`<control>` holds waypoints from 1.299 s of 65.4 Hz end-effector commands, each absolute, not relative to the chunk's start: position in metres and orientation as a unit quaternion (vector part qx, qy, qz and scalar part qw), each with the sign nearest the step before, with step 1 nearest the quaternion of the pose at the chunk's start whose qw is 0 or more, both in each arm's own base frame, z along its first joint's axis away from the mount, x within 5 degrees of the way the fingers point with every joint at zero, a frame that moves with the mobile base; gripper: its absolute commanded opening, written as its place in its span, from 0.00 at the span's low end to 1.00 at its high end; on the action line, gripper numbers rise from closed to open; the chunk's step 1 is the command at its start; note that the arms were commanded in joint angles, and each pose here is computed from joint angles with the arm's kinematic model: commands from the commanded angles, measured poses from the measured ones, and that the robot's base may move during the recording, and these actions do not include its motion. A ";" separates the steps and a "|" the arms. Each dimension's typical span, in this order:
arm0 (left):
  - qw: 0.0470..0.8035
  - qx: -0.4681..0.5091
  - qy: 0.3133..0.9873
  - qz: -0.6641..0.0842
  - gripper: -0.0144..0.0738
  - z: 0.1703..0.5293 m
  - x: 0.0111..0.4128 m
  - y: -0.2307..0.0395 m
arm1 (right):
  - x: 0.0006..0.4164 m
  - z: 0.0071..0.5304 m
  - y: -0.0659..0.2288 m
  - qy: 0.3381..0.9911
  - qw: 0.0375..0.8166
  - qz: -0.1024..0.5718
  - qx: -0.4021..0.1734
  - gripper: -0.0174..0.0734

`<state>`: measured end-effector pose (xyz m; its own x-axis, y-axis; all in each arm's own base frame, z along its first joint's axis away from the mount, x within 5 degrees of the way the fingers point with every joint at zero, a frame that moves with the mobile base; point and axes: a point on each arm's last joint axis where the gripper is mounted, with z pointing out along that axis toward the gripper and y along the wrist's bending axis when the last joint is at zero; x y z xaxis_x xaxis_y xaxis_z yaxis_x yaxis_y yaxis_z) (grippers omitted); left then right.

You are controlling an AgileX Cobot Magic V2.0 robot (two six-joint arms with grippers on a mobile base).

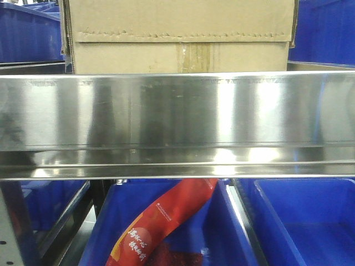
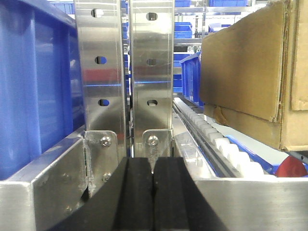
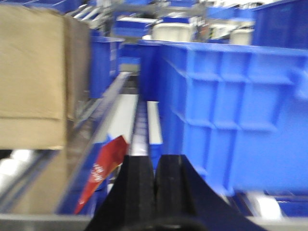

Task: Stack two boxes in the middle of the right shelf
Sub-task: 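Withdraw both grippers down and away from the boxes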

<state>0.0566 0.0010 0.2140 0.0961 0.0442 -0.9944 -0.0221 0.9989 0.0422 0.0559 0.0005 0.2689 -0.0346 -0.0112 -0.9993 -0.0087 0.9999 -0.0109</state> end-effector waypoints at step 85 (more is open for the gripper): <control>0.750 0.006 0.661 0.022 0.04 0.217 0.056 0.001 | 0.056 0.206 -0.001 0.705 0.709 -0.006 0.004 0.02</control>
<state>0.0566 0.0010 0.2141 0.0981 0.0442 -0.9942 -0.0223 0.9989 0.0422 0.0570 -0.0003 0.2031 -0.0270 0.0030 -0.9996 0.0097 0.9999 0.0028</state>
